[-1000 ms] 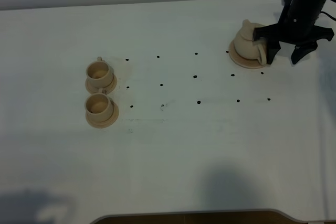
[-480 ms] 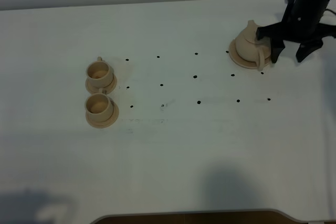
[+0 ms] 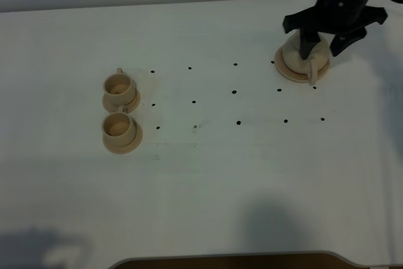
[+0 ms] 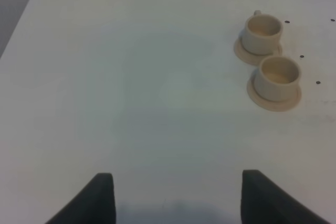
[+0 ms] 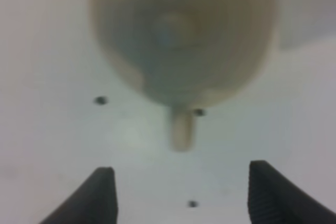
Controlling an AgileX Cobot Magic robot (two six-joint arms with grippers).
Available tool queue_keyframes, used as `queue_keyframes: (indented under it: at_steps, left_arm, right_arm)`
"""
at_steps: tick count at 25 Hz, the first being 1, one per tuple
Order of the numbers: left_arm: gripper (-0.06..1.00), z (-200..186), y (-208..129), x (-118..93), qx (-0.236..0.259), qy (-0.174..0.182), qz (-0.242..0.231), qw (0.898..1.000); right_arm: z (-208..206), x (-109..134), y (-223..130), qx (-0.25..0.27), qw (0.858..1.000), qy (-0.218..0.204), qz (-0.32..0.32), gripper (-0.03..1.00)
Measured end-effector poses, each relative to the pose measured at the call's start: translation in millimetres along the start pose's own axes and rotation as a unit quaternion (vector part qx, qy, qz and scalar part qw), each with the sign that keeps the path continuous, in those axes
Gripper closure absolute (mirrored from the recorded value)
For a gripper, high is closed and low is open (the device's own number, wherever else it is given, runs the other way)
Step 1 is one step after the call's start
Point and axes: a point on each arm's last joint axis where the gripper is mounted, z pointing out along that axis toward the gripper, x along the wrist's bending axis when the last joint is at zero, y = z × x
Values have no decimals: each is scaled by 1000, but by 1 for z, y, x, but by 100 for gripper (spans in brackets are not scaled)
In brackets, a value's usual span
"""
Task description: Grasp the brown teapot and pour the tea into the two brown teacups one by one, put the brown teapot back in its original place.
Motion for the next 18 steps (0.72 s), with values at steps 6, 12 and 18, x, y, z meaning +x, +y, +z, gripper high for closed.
queue_keyframes:
  at_steps: [6, 12, 18]
  left_arm:
    - [39, 0, 0, 0, 0, 0, 0, 1000]
    - [39, 0, 0, 0, 0, 0, 0, 1000]
    - [39, 0, 0, 0, 0, 0, 0, 1000]
  right_arm:
    - [16, 7, -1, 17, 999, -24, -23, 44]
    - [32, 1, 2, 29, 998, -48, -24, 44]
    - [41, 0, 13, 18, 998, -49, -22, 44]
